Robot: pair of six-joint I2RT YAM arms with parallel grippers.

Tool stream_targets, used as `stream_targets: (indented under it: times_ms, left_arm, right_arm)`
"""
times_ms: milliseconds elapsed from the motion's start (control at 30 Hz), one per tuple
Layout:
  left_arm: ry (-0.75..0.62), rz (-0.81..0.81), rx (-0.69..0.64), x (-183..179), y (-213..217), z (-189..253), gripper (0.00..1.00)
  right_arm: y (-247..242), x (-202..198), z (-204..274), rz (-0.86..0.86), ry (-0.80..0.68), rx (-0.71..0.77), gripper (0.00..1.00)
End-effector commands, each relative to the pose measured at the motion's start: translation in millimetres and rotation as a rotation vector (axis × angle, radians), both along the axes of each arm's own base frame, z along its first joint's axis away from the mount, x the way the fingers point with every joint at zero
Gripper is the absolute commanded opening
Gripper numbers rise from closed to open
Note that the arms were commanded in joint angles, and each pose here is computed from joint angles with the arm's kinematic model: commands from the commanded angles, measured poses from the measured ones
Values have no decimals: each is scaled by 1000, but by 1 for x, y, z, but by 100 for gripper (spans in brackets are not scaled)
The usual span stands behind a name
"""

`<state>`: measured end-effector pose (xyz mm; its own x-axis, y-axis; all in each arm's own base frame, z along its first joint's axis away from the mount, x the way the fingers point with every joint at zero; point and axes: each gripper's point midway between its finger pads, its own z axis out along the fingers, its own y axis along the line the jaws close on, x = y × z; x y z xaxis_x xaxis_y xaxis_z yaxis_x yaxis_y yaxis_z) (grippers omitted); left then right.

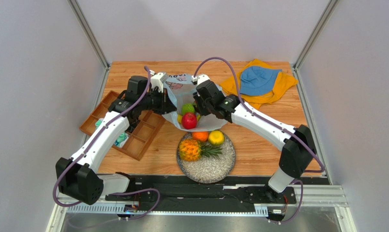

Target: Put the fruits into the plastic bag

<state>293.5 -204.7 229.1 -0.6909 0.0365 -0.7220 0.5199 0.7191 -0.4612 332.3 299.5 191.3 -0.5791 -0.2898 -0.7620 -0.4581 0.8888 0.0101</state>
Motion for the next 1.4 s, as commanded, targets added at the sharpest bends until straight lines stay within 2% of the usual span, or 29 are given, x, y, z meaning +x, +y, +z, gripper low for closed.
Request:
stream_targets:
  times_ms: [0,167,233,267,333,367,567,900,1200,1333,1367]
  left_arm:
    - [-44,-6,-14,5,-1,15,0]
    - [-42,-7,-12,6,-1,14,0]
    - [-42,-7,-12,6,-1,14,0]
    - [-42,-7,-14,6,-2,15,0]
    - [-39,-8,-14,5,-2,14,0]
    - [-39,-8,-16,5,-2,15,0]
    - [-35,-9,-15,6,-2,13,0]
    - [-39,-7,-13,6,-2,14,0]
    - [-35,-6,-11,6,-1,13,0]
    - [-38,-4,-9,6,-1,13,0]
    - [-38,-7,-11,6,-1,14,0]
  right_arm:
    - [18,7,3,24,12,34,0]
    - [24,12,-9,25,38,23,0]
    - [24,12,-13,24,50,16,3]
    - [24,13,-14,20,54,16,14]
    - [24,12,-18,20,68,8,26]
    - [24,12,-18,22,69,6,36]
    - [24,13,-20,22,74,6,57]
    - [29,6,2,76,51,57,54]
    - [35,-51,81,292,-58,241,53]
    - [10,-72,94,275,-83,281,53]
    - [-1,-77,79,251,-56,252,53]
